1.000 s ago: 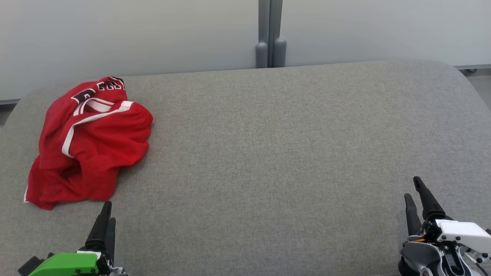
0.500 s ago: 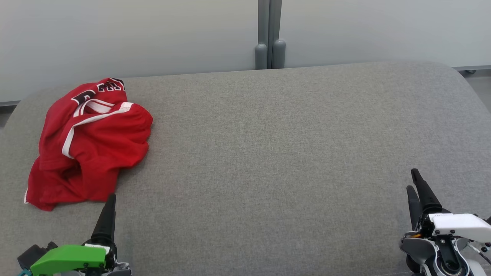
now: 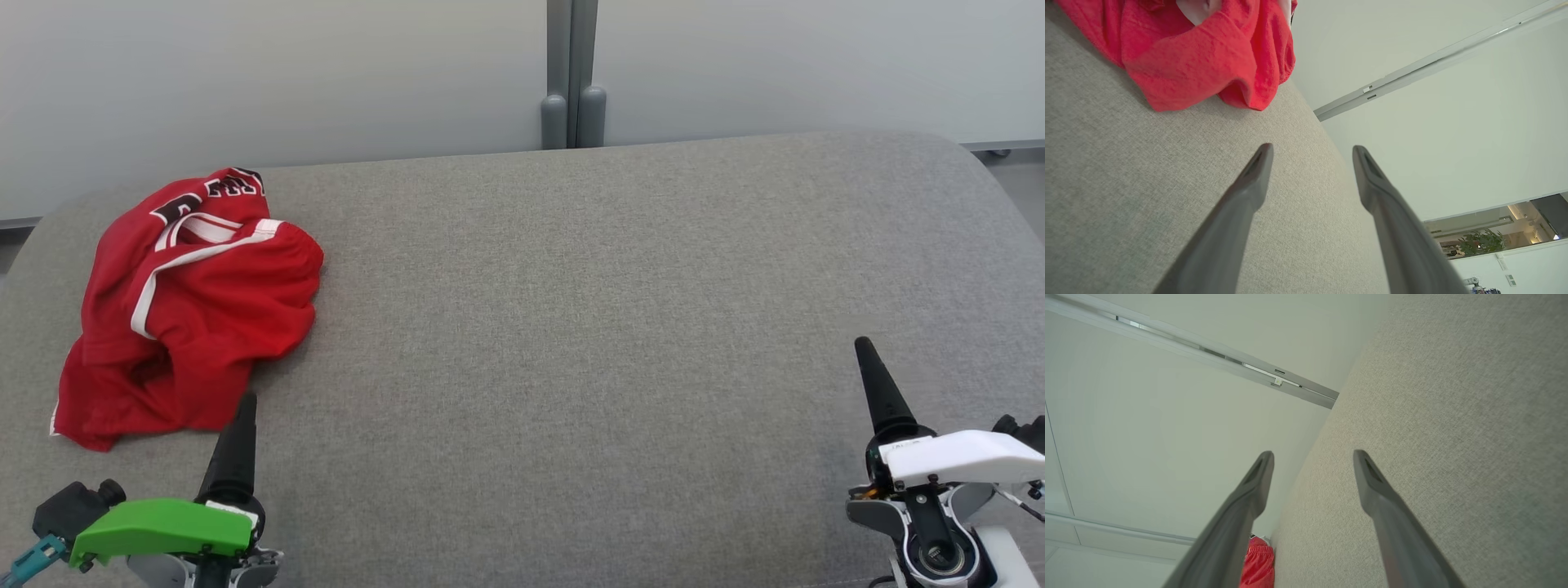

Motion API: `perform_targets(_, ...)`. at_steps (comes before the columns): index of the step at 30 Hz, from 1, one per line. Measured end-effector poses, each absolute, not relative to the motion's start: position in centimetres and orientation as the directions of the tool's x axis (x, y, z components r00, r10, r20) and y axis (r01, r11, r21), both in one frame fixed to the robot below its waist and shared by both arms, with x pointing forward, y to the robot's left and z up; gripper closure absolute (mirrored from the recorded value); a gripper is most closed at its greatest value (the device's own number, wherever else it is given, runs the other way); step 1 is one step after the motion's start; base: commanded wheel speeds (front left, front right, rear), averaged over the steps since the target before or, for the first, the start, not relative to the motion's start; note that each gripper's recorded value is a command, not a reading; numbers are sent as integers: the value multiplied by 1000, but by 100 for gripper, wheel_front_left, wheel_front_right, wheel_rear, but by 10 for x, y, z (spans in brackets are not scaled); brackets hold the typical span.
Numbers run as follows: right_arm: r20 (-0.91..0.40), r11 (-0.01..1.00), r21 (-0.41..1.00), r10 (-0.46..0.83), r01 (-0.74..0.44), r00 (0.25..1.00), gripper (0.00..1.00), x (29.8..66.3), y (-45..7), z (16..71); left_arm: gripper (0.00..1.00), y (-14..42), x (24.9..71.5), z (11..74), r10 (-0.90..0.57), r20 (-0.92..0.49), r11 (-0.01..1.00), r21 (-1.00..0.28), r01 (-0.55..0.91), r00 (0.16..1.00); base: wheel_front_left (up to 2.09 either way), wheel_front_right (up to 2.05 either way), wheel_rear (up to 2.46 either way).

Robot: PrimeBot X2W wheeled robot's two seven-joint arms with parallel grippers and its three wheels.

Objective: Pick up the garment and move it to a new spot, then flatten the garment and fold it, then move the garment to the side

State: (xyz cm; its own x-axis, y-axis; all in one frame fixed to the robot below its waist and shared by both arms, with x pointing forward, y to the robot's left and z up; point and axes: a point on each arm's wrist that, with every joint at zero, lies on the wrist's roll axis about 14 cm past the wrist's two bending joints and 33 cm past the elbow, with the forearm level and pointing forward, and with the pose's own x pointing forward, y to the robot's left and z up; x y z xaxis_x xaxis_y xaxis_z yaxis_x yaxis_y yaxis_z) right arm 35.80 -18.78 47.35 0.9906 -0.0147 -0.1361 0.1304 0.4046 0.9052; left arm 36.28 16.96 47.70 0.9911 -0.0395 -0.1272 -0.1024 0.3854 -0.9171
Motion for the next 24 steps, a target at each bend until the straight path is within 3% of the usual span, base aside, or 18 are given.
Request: perform_targets(24,-89,705,708,28,44,996,0,357,-163,488,0,158,364,495,-28,-77,693,-720,-36,997,0,0,0)
